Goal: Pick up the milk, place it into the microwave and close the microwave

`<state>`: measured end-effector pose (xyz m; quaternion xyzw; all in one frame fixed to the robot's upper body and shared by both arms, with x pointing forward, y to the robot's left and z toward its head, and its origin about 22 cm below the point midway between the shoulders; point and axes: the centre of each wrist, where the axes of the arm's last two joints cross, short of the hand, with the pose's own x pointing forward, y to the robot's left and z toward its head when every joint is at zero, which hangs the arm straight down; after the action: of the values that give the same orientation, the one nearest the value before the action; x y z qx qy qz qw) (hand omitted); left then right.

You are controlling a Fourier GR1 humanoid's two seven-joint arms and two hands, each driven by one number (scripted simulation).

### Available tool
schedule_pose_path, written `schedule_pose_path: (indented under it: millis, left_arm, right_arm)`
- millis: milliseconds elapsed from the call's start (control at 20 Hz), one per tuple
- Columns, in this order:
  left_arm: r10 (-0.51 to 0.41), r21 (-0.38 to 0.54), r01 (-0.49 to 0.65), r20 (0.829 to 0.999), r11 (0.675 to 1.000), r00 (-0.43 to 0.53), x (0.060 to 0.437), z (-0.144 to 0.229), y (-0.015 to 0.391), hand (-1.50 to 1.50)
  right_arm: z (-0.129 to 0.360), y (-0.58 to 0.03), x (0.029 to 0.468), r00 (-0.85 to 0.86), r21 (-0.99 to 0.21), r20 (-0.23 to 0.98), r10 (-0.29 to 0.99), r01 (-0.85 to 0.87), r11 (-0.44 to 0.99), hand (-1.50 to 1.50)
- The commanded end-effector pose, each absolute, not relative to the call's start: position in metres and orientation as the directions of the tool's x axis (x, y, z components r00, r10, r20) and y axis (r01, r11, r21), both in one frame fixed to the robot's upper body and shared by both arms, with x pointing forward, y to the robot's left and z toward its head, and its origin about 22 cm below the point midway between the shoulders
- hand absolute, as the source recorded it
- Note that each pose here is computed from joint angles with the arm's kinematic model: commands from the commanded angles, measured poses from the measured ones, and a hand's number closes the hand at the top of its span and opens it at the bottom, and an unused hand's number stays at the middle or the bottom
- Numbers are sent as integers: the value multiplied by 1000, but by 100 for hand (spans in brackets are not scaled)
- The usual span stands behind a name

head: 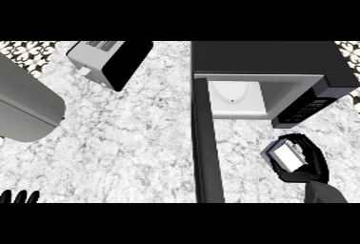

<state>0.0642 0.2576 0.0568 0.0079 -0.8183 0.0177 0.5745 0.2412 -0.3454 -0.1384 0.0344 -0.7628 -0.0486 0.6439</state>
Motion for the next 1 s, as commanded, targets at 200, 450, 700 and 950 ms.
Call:
schedule_pose_path:
  millis: [200,450,700,950]
  left_arm:
    - [-17,-6,-66,937,998,-349,56,66,265,-150]
    - [-14,-13,-78,944,997,-331,50,52,274,-150]
    - [13,-31,-54,949,998,-315,46,48,267,-150]
    - [23,-39,-41,943,998,-331,51,66,266,-150]
  right_arm:
    - [-125,-322,242,-267,184,935,-232,-193,964,150]
    - [-98,-291,233,-264,135,945,-192,-222,966,150]
    - [-63,-261,204,-269,158,939,-214,-214,964,150]
    - [-22,-252,182,-237,182,947,-214,-152,972,150]
